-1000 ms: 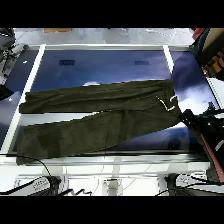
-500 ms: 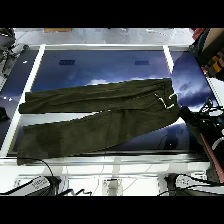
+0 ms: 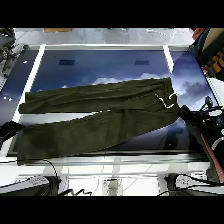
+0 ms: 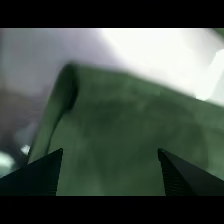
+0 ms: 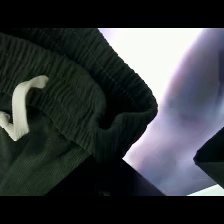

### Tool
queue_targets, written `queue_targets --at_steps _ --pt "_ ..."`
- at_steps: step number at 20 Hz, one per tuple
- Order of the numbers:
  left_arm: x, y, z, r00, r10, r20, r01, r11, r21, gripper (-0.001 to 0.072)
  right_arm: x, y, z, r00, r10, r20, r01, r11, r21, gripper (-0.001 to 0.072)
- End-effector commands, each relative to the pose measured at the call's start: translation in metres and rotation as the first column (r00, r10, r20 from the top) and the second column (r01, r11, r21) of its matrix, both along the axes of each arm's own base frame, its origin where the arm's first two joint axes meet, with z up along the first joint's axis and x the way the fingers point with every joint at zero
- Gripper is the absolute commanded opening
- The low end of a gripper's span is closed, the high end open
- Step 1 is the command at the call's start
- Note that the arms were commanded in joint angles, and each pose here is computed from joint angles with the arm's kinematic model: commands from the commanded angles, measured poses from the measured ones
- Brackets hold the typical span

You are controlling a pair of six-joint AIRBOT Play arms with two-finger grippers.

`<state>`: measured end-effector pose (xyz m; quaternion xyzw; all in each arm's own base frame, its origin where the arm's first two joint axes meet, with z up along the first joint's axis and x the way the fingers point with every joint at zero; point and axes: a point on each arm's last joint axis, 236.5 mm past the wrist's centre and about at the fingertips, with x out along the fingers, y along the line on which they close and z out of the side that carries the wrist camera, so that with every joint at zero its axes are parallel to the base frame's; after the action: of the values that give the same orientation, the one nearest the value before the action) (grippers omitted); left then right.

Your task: Fold the clothes and pants, and hang the long-sleeved shirts on hangers.

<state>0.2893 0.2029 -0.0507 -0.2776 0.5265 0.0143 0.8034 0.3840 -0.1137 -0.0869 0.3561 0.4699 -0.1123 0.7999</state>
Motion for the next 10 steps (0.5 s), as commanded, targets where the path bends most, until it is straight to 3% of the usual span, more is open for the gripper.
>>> queue_targets --at_steps 1,4,5,8,9,10 --pt "0.024 0.009 -0.024 0.997 -0.011 0.079 0.009 1.0 0.023 0.0633 -0.001 0.003 0.0 1.0 0.004 -0.004 -0.004 1.0 0.009 0.0037" --pt "0.034 0.018 -0.044 0.998 0.013 0.068 -0.017 0.998 0.057 0.0629 -0.001 0.003 0.0 1.0 0.005 -0.004 -0.005 1.0 0.009 0.0037" --pt "0.038 0.014 -0.047 0.998 0.008 0.068 -0.012 0.999 0.049 0.0546 -0.001 0.003 0.0 1.0 0.005 -0.005 -0.005 1.0 0.01 0.0037" --pt "0.053 -0.007 -0.049 0.994 -0.073 0.077 0.069 0.996 0.055 0.0196 -0.002 0.004 0.0 1.0 0.006 -0.008 -0.006 1.0 0.018 0.0037" --pt "0.058 -0.013 -0.048 0.99 -0.11 0.085 0.105 0.992 0.068 0.0019 -0.003 0.006 0.0 1.0 0.01 -0.013 -0.01 1.0 0.025 0.0037" --pt "0.065 -0.014 -0.045 0.988 -0.124 0.094 0.116 0.989 0.087 0.0028 -0.005 0.009 -0.001 1.0 0.019 -0.021 -0.019 0.999 0.034 0.0038"
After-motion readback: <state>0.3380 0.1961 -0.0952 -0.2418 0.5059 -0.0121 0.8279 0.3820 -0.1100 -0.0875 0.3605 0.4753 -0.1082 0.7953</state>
